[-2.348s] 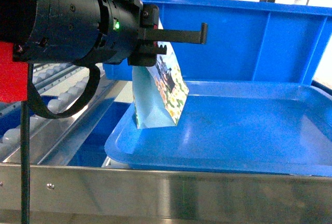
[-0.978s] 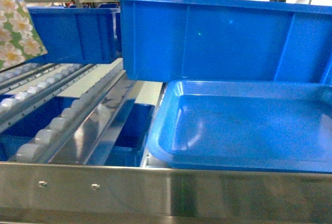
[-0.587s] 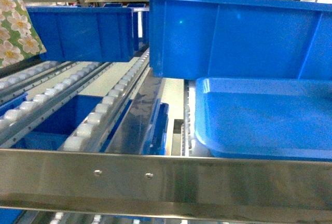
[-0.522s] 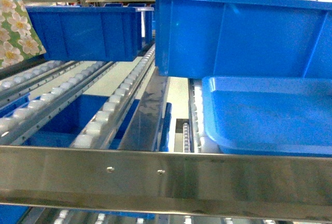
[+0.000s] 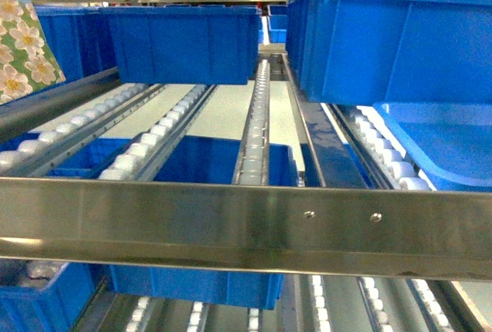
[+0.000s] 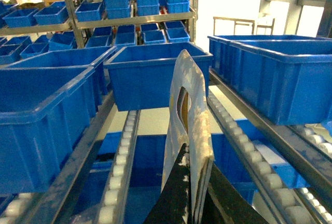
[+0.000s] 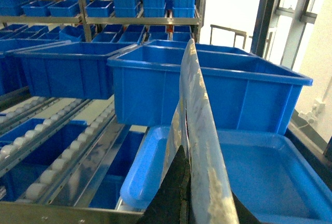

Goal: Move flower gift bag to table near conveyor

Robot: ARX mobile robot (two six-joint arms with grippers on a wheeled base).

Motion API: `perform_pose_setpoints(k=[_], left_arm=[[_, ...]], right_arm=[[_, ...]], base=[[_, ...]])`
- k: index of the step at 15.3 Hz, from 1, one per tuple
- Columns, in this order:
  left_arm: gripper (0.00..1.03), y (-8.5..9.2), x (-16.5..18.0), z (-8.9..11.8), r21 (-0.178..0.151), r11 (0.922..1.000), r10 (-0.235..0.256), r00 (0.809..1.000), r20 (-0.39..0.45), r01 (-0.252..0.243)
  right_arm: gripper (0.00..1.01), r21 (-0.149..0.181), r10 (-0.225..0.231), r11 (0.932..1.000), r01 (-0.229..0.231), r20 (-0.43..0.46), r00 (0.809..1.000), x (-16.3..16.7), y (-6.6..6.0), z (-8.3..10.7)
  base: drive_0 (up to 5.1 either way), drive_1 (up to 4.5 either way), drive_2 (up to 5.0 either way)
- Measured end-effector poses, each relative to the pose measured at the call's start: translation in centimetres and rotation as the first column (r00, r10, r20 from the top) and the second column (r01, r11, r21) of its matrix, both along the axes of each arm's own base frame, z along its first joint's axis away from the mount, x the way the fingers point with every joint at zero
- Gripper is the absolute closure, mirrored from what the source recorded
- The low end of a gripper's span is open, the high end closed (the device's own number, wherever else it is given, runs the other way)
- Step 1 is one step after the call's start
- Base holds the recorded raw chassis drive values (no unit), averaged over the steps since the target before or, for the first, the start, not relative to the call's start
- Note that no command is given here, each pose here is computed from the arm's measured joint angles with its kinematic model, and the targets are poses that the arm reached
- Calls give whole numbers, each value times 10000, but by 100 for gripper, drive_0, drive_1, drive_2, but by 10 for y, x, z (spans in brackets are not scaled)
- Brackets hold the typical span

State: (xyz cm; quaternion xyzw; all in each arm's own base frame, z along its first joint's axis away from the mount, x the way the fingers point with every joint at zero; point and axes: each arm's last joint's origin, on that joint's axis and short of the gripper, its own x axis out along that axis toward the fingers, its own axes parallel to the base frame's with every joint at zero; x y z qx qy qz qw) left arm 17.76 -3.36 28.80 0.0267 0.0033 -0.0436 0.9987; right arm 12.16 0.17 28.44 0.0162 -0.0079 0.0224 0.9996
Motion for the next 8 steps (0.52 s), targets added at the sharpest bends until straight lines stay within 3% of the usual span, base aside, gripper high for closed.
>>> perform_pose_setpoints(k=[8], left_arm=[[101,0,0,0,-5,10000,0,10000,26,0]], right_arm=[[99,0,0,10000,0,23,10000,0,0,0]], base=[[-450,96,404]])
